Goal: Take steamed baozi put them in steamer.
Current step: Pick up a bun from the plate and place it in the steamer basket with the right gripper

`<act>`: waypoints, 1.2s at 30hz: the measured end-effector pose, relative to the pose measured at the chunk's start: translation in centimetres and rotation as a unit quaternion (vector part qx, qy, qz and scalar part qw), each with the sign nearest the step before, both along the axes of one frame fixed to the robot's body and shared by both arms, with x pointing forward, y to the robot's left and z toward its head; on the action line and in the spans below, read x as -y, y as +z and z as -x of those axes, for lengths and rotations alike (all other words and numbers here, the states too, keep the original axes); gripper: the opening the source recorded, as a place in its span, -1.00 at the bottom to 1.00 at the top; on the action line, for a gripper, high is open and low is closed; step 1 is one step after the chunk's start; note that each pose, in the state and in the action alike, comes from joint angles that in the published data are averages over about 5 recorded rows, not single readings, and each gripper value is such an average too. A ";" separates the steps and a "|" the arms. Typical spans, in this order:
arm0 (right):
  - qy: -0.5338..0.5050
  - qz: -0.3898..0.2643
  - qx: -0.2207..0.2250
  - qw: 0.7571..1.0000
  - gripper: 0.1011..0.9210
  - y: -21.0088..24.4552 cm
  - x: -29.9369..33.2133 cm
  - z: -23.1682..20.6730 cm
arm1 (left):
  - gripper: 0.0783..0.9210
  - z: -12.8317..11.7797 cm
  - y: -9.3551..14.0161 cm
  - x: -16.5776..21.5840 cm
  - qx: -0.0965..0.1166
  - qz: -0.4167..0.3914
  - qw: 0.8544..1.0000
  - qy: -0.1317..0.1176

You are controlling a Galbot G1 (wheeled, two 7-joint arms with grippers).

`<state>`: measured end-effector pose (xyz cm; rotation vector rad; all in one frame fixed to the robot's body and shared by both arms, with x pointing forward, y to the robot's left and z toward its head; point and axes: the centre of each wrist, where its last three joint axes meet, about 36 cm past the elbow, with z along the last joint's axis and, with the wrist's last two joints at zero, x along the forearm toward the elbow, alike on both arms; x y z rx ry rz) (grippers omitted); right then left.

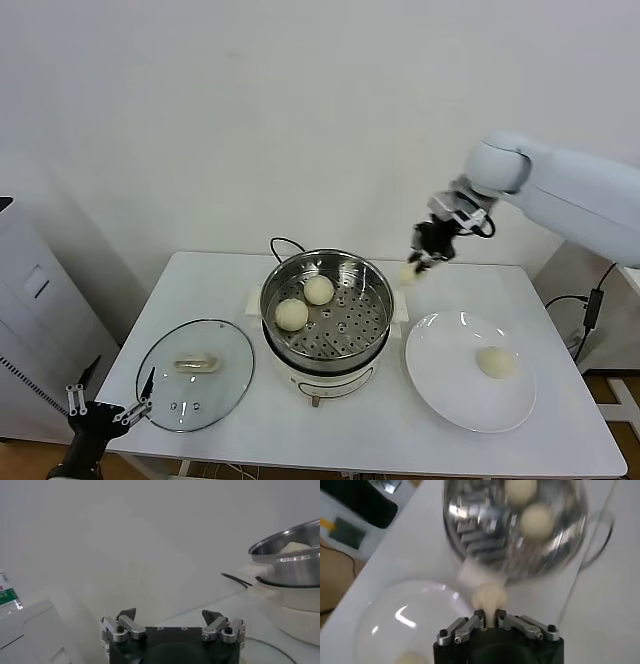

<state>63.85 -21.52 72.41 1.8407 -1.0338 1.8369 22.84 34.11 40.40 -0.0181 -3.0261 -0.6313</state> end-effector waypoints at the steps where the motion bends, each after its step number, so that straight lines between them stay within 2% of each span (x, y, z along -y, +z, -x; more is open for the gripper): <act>1: 0.024 0.008 0.005 1.000 -0.86 -0.4 -1.2 0.4 | 0.77 0.0 0.0 0.0 0.000 0.001 1.000 0.000; 5: 0.116 0.040 0.024 0.992 -0.85 -2.9 -5.1 1.9 | 0.77 -0.1 -0.2 -0.1 0.001 0.004 1.000 0.002; 11: 0.228 0.067 0.049 0.970 -0.72 -7.3 -8.8 3.4 | 0.77 -0.1 -0.3 -0.1 0.002 0.005 1.000 0.003; 19: 0.322 0.072 0.060 0.942 -0.66 -11.0 -11.8 4.9 | 0.77 -0.3 -0.3 0.3 0.003 0.008 1.000 0.002; 22: 0.344 0.072 0.062 0.934 -0.58 -11.7 -12.4 5.4 | 0.77 -0.4 -0.3 0.4 0.004 0.008 1.000 0.001; 26: 0.365 0.073 0.066 0.926 -0.36 -12.4 -12.8 5.7 | 0.77 -0.5 -0.3 0.5 0.004 0.008 1.000 0.000; 36: 0.393 0.071 0.084 0.913 0.36 -12.2 -13.9 5.6 | 0.77 -0.9 -0.4 0.7 0.004 0.007 1.000 -0.003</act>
